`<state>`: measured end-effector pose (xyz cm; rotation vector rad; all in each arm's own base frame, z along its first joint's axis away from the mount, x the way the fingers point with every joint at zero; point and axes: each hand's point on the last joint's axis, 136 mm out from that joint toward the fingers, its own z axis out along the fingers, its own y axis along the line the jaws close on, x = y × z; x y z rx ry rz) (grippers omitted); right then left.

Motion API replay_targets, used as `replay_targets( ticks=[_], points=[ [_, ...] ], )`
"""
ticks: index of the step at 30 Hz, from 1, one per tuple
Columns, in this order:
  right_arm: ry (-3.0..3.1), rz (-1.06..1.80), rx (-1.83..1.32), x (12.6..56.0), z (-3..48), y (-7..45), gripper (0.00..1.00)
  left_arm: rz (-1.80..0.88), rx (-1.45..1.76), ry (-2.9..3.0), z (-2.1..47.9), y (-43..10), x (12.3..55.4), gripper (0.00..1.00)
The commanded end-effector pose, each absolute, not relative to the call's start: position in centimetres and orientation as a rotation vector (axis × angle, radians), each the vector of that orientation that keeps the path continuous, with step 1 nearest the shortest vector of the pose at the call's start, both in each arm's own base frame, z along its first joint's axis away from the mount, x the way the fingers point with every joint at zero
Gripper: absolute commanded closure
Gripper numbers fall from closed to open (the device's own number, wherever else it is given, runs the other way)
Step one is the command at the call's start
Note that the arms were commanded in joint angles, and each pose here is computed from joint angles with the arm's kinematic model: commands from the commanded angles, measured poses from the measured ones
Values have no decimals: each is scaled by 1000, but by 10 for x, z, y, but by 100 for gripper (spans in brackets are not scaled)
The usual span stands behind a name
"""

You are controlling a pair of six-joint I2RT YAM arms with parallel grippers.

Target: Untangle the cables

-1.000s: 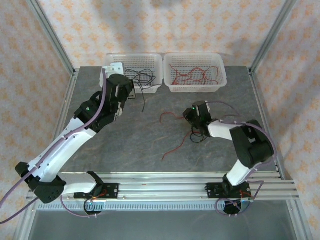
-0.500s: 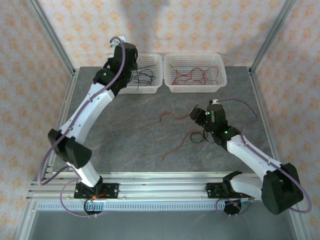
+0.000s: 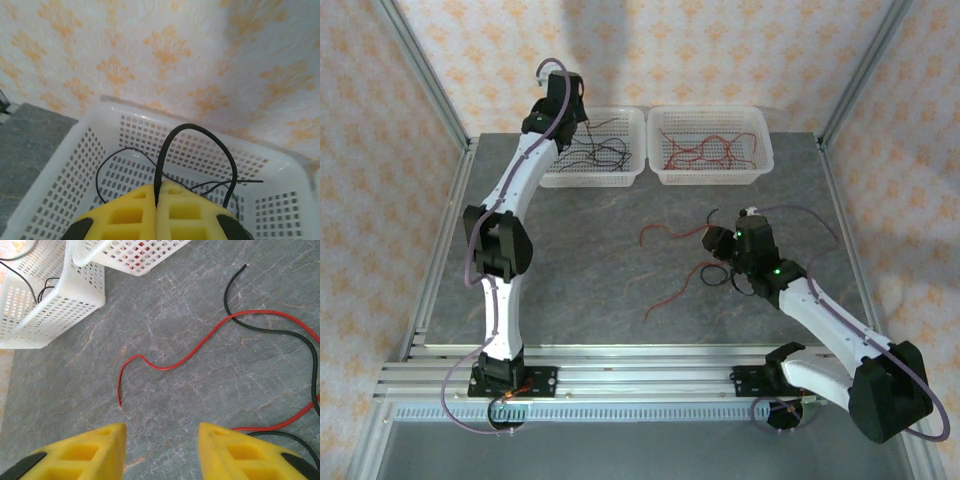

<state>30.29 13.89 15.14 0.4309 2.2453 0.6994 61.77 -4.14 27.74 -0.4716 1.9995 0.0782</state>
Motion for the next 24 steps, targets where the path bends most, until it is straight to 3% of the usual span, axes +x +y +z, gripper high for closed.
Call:
replay_targets(
  ticks=[1,9,16,19,24],
  points=[
    [2249,666,423,299,150,135,58,-40,-486,1964,279,-51,633,100],
    [2259,662,422,300,150,137,58,-17,-507,2093,186,-50,645,100],
    [2267,647,421,298,149,136,58,101,-521,2139,150,-36,644,100],
    [2268,651,421,298,149,138,58,160,-515,2150,145,-29,643,91],
    [2275,656,412,298,148,143,58,221,-494,2154,148,-23,639,64]
  ],
)
